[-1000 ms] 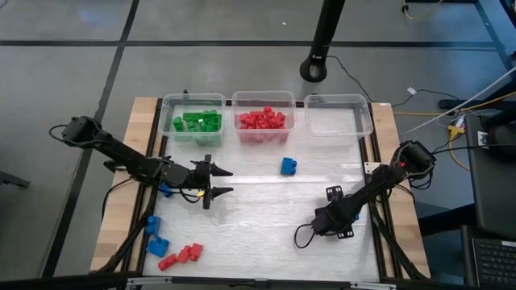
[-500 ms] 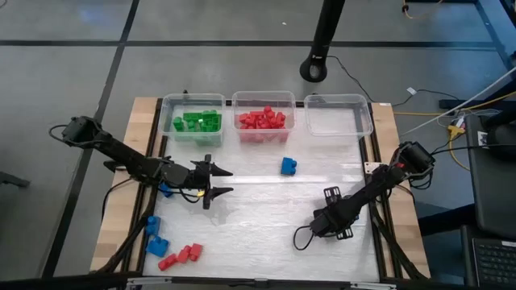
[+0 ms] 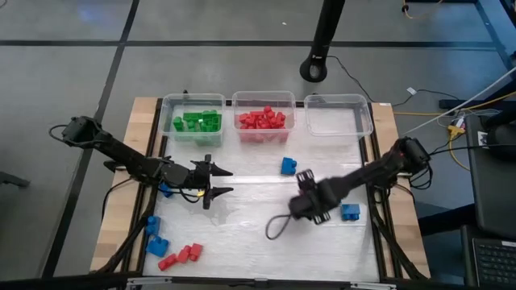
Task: Sort blocks
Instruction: Put the red game piece into the middle transparent bin
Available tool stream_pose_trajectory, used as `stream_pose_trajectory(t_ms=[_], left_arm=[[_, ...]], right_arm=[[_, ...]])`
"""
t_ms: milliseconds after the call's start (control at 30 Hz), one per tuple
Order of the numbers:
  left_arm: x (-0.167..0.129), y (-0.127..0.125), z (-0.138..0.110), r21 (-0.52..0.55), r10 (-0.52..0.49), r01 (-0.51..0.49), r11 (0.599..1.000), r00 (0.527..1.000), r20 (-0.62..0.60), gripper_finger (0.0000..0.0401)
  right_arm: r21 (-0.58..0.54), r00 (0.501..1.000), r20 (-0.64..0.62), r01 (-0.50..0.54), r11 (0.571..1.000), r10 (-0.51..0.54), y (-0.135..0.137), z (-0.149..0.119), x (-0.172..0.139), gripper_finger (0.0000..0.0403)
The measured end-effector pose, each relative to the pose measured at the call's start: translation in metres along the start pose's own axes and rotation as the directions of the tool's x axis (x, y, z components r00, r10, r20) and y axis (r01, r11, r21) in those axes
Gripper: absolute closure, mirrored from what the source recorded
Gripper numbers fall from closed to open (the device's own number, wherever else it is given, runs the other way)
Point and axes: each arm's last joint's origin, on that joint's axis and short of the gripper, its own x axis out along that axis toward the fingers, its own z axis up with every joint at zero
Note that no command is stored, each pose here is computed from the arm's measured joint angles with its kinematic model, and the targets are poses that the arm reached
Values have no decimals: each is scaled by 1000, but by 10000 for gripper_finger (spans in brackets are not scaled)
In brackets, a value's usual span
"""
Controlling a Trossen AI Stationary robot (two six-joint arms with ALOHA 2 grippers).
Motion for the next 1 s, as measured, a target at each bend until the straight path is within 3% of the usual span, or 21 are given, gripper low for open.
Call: stream_pose_trajectory(t_ms=[133, 267, 500, 733, 1000], left_arm=[[0, 0, 0, -1, 0, 0, 1000, 1000, 0, 156], [0, 0, 1, -9, -3, 3, 1000, 1000, 12, 156], [0, 0, 2, -13, -3, 3, 1000, 1000, 14, 156], [0, 0, 2, -13, -3, 3, 1000, 1000, 14, 156], [0, 0, 2, -9, -3, 3, 1000, 1000, 14, 156]], right_arm=[[-43, 984, 63, 167, 985, -164, -46, 12, -17, 135], [-19, 929, 74, 366, 931, -363, -98, 14, -26, 135], [91, 837, 150, 519, 850, -527, -177, 12, -20, 124], [230, 761, 168, 587, 776, -626, -227, -1, -17, 94], [266, 795, 185, 526, 808, -578, -250, -16, -7, 87]])
